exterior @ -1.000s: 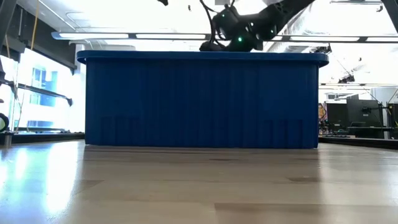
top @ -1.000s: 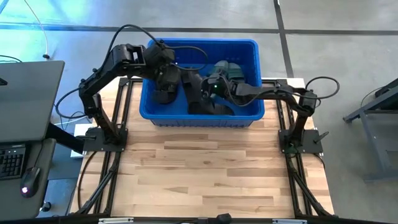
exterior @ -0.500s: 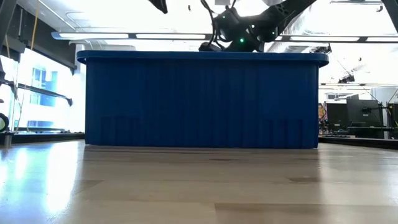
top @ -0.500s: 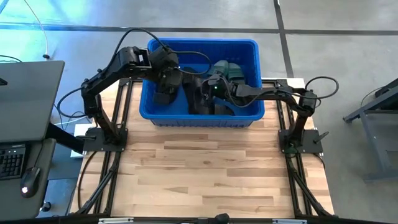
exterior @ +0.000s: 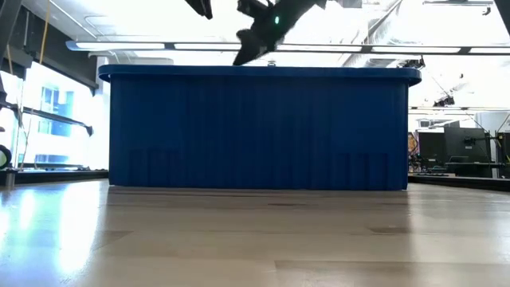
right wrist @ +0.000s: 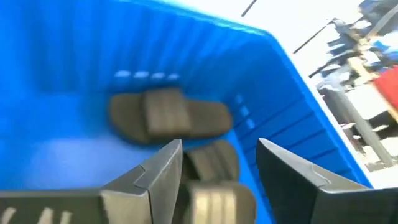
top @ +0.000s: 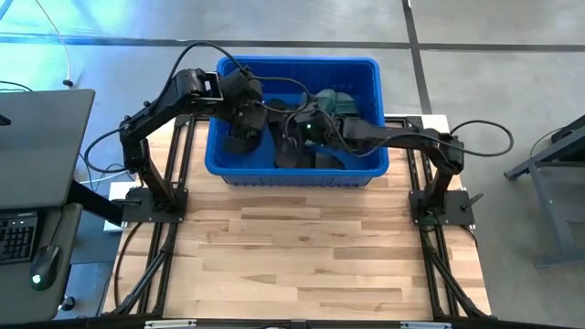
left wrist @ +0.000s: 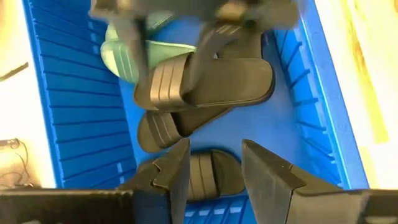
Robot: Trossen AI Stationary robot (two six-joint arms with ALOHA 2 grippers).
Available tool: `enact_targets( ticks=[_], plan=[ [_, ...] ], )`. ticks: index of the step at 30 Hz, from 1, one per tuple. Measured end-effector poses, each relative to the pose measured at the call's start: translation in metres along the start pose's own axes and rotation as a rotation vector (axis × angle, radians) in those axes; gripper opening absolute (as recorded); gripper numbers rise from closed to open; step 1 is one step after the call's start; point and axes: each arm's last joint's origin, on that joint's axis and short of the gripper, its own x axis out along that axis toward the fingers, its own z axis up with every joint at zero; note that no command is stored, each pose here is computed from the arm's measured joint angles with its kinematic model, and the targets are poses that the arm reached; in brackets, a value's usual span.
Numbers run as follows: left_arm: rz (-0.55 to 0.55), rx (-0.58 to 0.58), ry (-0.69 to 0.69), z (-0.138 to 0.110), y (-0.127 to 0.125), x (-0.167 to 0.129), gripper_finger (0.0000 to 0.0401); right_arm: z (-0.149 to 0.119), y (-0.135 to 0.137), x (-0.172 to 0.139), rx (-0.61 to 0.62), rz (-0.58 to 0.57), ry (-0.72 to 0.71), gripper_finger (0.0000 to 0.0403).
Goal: Pick and place slides into bin
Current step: Return to Home Position
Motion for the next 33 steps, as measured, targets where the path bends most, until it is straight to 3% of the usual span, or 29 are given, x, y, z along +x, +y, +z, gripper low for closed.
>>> enact_targets(
  ticks=[7,11,15,19,23,28,33],
  plan=[
    [-0.008,-0.074,-0.045,-0.009,0.001,-0.012,0.0128,0.028,0.009,-0.055,0.031,0.154,0.204,0.0184],
    [-0.025,-0.096,-0.161,-0.026,-0.004,-0.044,0.0128,0.022,0.011,-0.086,0.099,0.194,0.414,0.0184],
    [-0.005,-0.103,-0.274,-0.048,-0.017,-0.082,0.0128,0.016,0.019,-0.112,0.163,0.149,0.545,0.0186],
    [0.011,-0.148,-0.324,-0.079,-0.039,-0.109,0.0128,0.017,0.037,-0.136,0.115,0.003,0.507,0.0183],
    [-0.025,-0.214,-0.319,-0.113,-0.068,-0.113,0.0128,0.019,0.059,-0.168,0.127,0.002,0.438,0.0182],
    [-0.058,-0.239,-0.486,-0.149,-0.107,-0.096,0.0128,0.015,0.093,-0.201,0.085,-0.001,0.323,0.0184],
    [-0.071,-0.218,-0.72,-0.184,-0.148,-0.064,0.0128,-0.005,0.115,-0.225,0.153,-0.006,0.26,0.018]
  ],
)
